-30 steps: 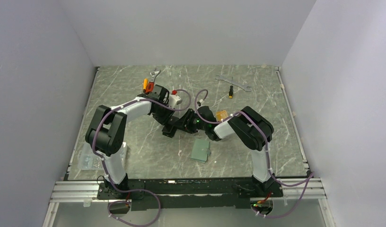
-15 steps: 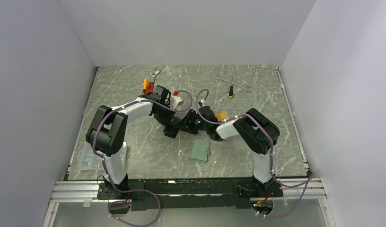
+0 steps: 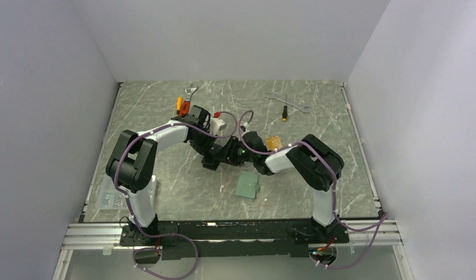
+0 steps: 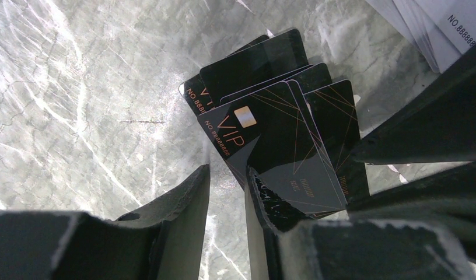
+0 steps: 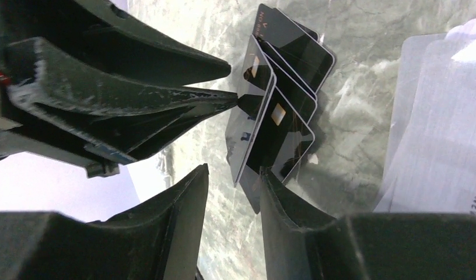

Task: Put the credit cards into the card holder
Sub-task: Pick up the credit card from the center of the board.

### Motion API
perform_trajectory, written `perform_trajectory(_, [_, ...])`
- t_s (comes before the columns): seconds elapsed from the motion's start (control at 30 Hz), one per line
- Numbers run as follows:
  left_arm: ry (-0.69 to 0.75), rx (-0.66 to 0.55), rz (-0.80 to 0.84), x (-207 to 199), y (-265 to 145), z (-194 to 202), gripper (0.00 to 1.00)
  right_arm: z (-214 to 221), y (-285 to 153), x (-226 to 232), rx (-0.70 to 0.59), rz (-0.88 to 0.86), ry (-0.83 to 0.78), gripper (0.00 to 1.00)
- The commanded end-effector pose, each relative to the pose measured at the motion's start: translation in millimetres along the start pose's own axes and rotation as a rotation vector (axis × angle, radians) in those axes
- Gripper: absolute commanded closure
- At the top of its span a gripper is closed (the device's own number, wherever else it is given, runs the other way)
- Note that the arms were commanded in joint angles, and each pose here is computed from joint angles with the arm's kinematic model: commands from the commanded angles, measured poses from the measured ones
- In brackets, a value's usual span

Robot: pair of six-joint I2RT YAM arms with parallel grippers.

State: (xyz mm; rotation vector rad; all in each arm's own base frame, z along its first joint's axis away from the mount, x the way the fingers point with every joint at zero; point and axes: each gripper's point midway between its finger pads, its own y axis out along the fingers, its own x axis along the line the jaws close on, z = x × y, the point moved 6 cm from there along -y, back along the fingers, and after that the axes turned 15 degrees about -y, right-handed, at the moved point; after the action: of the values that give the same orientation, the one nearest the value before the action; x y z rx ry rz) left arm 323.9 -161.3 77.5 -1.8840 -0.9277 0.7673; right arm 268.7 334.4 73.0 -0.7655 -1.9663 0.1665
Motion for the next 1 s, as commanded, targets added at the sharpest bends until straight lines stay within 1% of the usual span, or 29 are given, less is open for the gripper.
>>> perform_trajectory(0.0, [-0.016, 0.033, 0.036, -6, 2, 8, 0.66, -7, 13, 9, -0.013, -0.072, -0.001, 0.61])
perform_trajectory(0.23, [-0.027, 0.034, 0.045, -4, 2, 9, 0.66, -7, 28, 7, 0.002, -0.09, 0.026, 0.66])
perform_trajectory(0.37, [-0.036, 0.033, 0.058, -4, 0, 8, 0.66, -10, 35, 10, 0.008, -0.104, 0.028, 0.73])
perform_trajectory(0.4, [-0.042, 0.032, 0.063, -4, -2, 7, 0.65, -10, 36, 9, 0.014, -0.101, 0.029, 0.77])
perform_trajectory(0.43, [-0.049, 0.029, 0.067, -3, -5, 6, 0.64, -10, 37, 7, 0.015, -0.096, 0.032, 0.84])
perform_trajectory(0.47, [-0.057, 0.018, 0.072, -2, -10, 3, 0.63, -10, 37, 7, 0.015, -0.095, 0.03, 0.89])
perform_trajectory(0.53, [-0.083, -0.007, 0.088, 1, -25, -2, 0.6, -10, 34, 7, 0.013, -0.091, 0.024, 0.99])
perform_trajectory(0.57, [-0.098, -0.025, 0.102, 3, -35, -5, 0.58, -12, 32, 7, 0.008, -0.091, 0.018, 1.0])
perform_trajectory(0.6, [-0.117, -0.044, 0.123, 5, -46, -8, 0.53, -14, 29, 9, 0.001, -0.096, 0.011, 1.0])
perform_trajectory(0.63, [-0.14, -0.066, 0.148, 7, -57, -12, 0.52, -15, 26, 11, -0.007, -0.11, -0.002, 1.0])
perform_trajectory(0.67, [-0.162, -0.086, 0.176, 9, -67, -16, 0.44, -18, 23, 14, -0.016, -0.127, -0.015, 1.0])
perform_trajectory(0.7, [-0.191, -0.105, 0.207, 10, -77, -19, 0.41, -20, 20, 17, -0.021, -0.143, -0.026, 1.0])
perform_trajectory(0.77, [-0.238, -0.156, 0.287, 10, -95, -24, 0.39, -23, 13, 23, -0.034, -0.185, -0.046, 1.0])
perform_trajectory(0.8, [-0.259, -0.174, 0.322, 8, -101, -25, 0.26, -25, 9, 26, -0.046, -0.206, -0.053, 1.0])
perform_trajectory(0.83, [-0.274, -0.187, 0.355, 7, -104, -25, 0.19, -25, 6, 27, -0.048, -0.222, -0.057, 1.0])
perform_trajectory(0.97, [-0.337, -0.219, 0.447, 3, -104, -21, 0.17, -30, -12, 31, -0.078, -0.27, -0.065, 1.0])
